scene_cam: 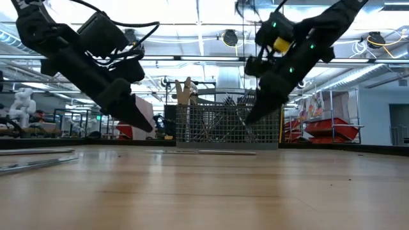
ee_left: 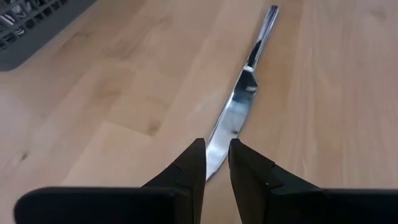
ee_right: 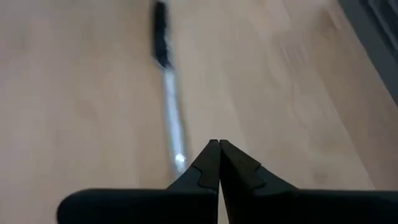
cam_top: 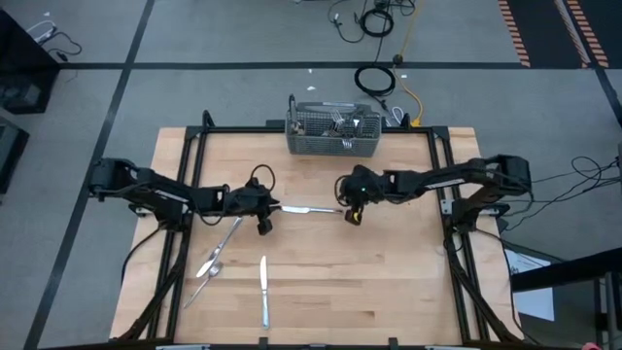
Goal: Sort silverware
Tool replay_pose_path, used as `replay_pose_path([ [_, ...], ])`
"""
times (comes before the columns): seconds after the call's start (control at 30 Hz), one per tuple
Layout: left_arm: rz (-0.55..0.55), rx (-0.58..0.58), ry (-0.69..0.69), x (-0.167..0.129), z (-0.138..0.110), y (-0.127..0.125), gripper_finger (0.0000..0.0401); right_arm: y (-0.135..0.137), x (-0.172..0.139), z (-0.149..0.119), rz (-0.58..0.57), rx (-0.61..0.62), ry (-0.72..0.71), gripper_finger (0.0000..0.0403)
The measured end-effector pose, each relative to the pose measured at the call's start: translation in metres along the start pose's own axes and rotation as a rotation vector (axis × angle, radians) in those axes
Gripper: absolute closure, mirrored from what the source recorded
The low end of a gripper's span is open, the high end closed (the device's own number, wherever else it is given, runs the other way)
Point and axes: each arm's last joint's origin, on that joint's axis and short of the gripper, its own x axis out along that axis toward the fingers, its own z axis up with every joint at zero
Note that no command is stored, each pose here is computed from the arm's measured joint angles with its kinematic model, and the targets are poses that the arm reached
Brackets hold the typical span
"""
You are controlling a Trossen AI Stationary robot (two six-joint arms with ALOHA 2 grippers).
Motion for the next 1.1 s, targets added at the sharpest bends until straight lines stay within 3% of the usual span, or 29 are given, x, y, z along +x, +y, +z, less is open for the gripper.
replay_pose_path([
  [0.37, 0.002, 0.000, 0.016, 0.000, -0.002, 0.000, 0.0324, 0.019, 0.028, -0.025, 0.068, -0.025, 0.096, 0.0402],
  [0.8, -0.001, 0.000, 0.016, 0.000, -0.002, 0.000, 0.0324, 0.022, 0.048, -0.031, 0.096, -0.003, 0.100, 0.0403],
  [1.0, -0.010, 0.000, 0.019, 0.000, -0.002, 0.000, 0.0324, 0.029, 0.031, -0.015, 0.162, -0.004, -0.005, 0.0403],
  [1.1, -0.010, 0.001, 0.019, 0.000, -0.002, 0.000, 0.0324, 0.027, 0.015, -0.002, 0.141, -0.003, -0.084, 0.0403],
])
